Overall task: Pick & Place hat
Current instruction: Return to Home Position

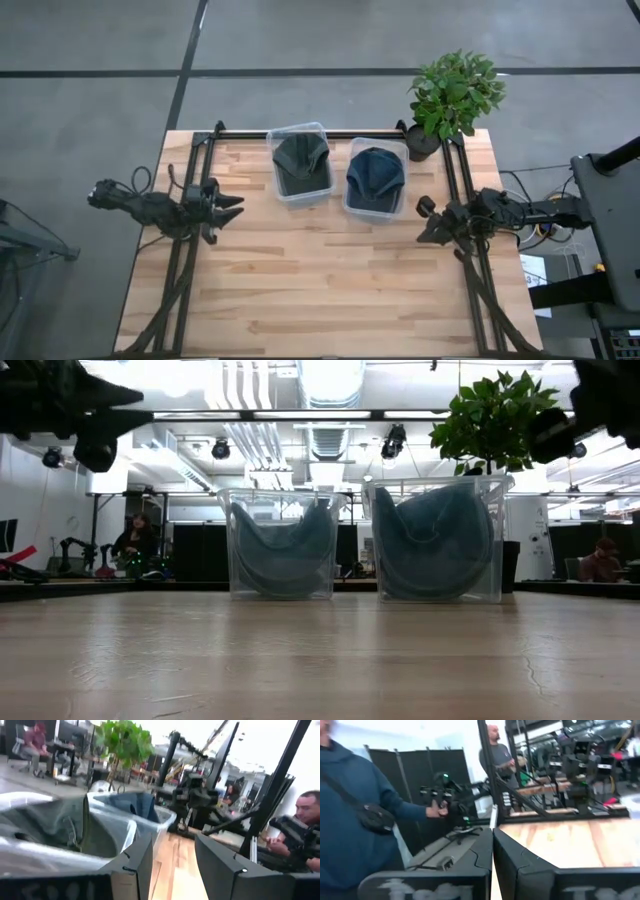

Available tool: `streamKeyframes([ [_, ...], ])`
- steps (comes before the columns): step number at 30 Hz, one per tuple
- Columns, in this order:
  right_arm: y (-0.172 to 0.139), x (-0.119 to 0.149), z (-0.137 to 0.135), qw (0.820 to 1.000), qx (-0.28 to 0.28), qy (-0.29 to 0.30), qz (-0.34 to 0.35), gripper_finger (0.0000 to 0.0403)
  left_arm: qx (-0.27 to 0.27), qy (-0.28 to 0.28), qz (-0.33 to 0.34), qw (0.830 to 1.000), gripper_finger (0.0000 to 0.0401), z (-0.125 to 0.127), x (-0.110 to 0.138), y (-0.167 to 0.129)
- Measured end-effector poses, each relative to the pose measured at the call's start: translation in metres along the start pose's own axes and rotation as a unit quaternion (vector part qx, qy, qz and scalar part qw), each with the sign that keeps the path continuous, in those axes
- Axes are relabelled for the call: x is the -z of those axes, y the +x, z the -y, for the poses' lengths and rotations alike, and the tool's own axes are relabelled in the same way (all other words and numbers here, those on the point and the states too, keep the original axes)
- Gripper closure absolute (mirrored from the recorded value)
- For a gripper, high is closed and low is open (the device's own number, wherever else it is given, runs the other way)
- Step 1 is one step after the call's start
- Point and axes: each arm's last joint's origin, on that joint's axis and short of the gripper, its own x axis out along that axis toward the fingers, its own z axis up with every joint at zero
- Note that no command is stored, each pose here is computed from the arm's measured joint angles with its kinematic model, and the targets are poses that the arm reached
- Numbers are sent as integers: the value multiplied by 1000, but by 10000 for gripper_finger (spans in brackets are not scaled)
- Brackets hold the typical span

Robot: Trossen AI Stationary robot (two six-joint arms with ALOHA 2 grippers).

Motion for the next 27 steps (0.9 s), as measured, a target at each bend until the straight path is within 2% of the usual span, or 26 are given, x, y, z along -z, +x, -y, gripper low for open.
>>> streamKeyframes([
  [4,-4,-4,-4,1000,-25,-7,18,394,6,11,32,999,262,-3,-6,-7],
  [6,-6,-5,-6,999,-31,-10,25,394,-2,26,21,999,262,-3,-3,-6],
  [10,-9,-3,-7,999,-27,8,15,394,-6,11,9,1000,262,-4,2,-6],
  [14,-10,4,-5,999,-16,44,-16,394,-7,1,-2,1000,262,-6,11,-4],
  [20,-9,8,0,999,41,21,-25,394,-9,-6,-9,1000,262,-7,25,-2],
  [27,-9,12,2,998,53,5,-43,394,-11,-5,-9,1000,262,-8,27,-1],
])
